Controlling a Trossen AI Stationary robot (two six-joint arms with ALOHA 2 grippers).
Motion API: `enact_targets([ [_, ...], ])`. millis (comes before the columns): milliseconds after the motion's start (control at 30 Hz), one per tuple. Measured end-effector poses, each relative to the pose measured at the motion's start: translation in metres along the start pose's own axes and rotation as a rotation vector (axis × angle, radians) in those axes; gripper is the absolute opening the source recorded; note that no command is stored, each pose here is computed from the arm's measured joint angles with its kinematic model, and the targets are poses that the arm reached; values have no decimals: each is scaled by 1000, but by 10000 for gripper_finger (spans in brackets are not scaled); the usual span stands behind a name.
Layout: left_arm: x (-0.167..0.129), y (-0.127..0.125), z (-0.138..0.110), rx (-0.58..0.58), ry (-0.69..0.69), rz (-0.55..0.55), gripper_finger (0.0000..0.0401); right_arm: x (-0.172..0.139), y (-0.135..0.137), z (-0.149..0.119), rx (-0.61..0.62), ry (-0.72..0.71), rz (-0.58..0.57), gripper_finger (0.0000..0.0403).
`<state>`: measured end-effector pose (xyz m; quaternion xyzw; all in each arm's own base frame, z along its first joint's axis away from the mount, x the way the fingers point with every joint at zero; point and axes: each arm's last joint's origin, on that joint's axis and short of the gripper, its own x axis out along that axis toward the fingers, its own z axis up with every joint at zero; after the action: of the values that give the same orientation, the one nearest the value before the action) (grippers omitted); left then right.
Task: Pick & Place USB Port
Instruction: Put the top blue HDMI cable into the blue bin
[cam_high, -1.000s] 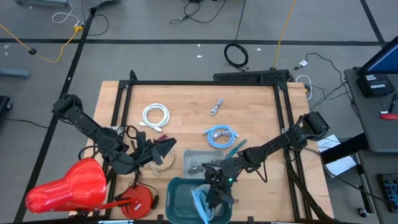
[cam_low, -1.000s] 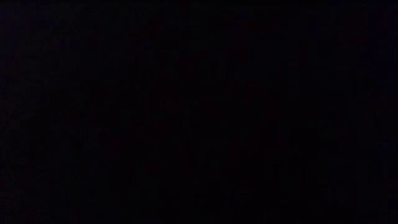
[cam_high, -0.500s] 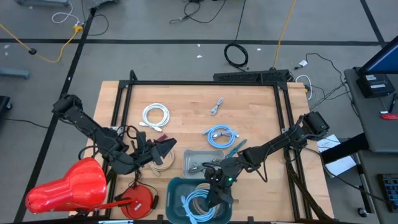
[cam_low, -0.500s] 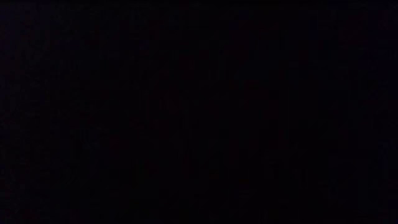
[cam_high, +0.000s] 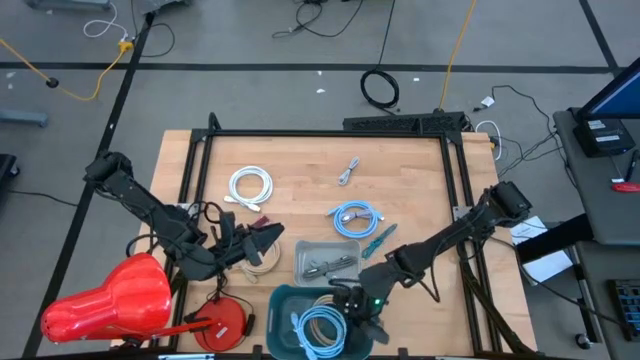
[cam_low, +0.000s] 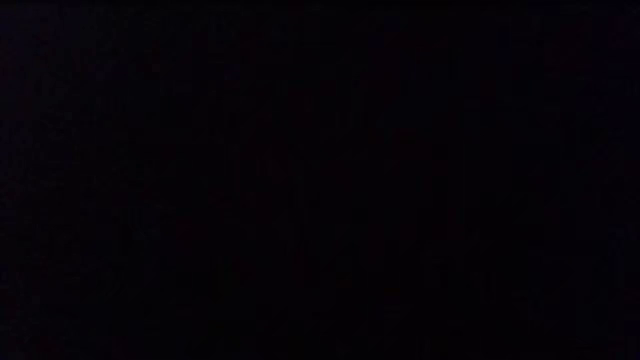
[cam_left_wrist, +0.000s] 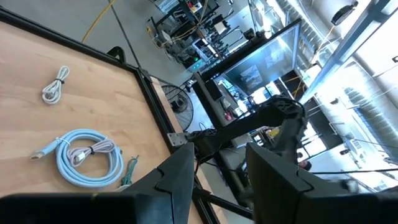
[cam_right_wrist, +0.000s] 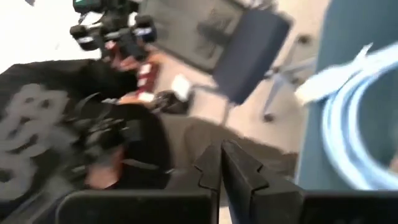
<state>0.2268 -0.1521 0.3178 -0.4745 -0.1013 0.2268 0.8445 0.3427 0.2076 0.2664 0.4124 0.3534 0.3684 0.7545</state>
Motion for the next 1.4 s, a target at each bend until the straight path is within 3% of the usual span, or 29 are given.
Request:
enact_targets([
  [233, 0, 0, 0, 4, 0, 0, 147, -4, 18, 17, -80, -38, -282, 0],
  [533, 0, 0, 0, 2, 3, -1, 147, 21, -16, 24, -15, 46, -303, 0],
  [700, 0, 0, -1, -3, 25, -11, 147, 37, -21, 28, -22, 86, -267, 0],
  [967, 0, 0, -1, 0, 32, -14, 147, 64, -38, 9, 9, 206, -268, 0],
  [1100, 0, 0, -1, 3, 33, -14, 147, 65, -46, 4, -8, 222, -326, 0],
  [1400, -1, 0, -2, 5, 37, -14, 147, 57, -59, -6, -76, 212, -613, 0],
])
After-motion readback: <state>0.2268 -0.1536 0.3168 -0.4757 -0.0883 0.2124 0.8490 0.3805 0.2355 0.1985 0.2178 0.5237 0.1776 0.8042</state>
